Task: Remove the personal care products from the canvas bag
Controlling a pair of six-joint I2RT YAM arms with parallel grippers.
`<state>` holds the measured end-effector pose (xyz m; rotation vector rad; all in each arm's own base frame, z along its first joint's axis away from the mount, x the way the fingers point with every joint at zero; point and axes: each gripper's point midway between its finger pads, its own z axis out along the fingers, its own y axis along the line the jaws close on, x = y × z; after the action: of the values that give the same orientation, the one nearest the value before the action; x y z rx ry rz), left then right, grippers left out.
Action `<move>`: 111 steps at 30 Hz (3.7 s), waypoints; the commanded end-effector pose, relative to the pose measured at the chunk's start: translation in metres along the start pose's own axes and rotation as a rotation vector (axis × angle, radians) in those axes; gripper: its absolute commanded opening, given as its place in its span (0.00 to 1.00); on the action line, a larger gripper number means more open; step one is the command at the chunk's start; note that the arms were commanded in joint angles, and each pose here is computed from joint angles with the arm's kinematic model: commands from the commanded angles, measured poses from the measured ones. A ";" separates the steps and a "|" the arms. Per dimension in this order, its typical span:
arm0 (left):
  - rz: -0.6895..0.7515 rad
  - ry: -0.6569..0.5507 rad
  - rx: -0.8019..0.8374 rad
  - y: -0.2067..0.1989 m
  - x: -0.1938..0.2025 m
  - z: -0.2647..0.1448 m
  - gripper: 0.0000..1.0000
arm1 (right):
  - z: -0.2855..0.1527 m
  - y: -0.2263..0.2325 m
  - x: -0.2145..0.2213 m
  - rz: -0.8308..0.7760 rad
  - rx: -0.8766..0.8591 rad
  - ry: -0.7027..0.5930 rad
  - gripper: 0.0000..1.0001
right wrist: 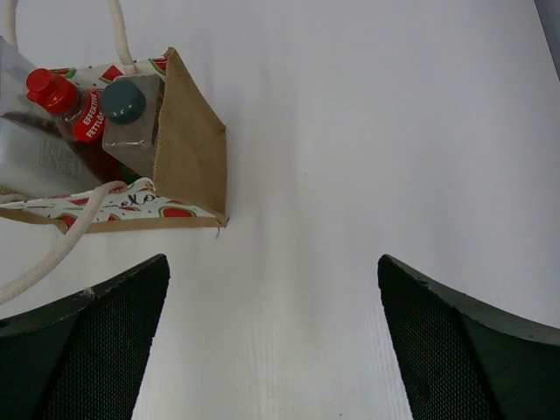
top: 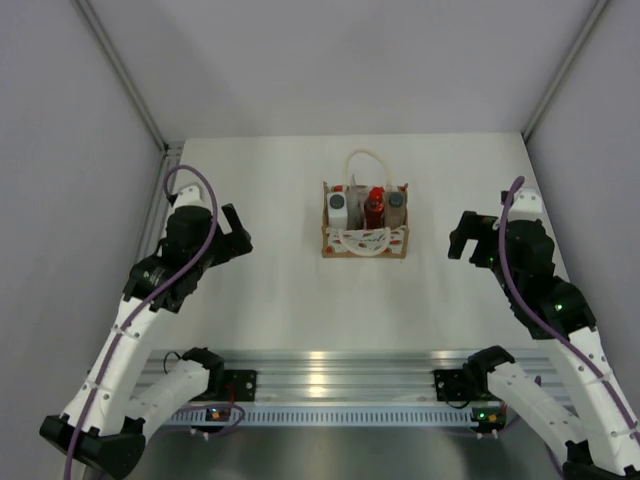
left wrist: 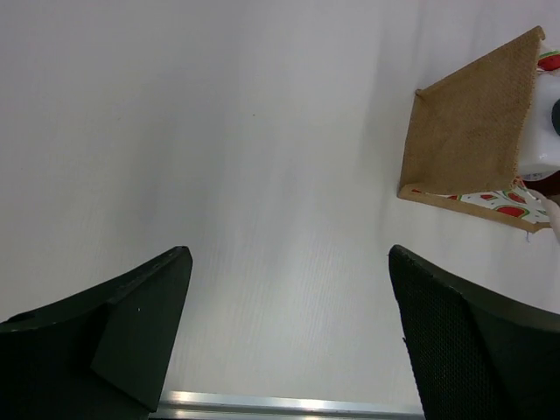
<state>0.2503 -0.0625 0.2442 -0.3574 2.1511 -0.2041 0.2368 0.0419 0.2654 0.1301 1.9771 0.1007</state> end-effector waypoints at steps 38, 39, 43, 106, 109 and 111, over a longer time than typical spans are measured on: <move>-0.132 0.355 0.185 -0.181 0.073 0.139 0.61 | 0.002 0.044 -0.010 0.033 -0.213 0.018 1.00; -0.123 0.355 0.181 -0.180 0.074 0.139 0.61 | 0.002 0.048 -0.012 0.036 -0.230 0.017 1.00; -0.107 0.351 0.152 -0.173 0.079 0.146 0.44 | -0.003 0.083 -0.028 0.042 -0.408 0.011 0.99; -0.314 0.320 0.128 -0.165 0.080 0.131 0.00 | 0.216 0.281 0.070 -0.232 -0.141 0.299 0.47; -0.315 0.323 0.130 -0.165 0.081 0.131 0.00 | 0.216 0.281 0.065 -0.220 -0.140 0.288 0.21; -0.316 0.325 0.128 -0.164 0.082 0.132 0.00 | 0.211 0.283 0.056 -0.213 -0.154 0.278 0.11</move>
<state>0.3496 -0.2569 0.1488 -0.6070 2.3807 -0.6357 0.4056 0.3275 0.1340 -0.2600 2.3146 0.0934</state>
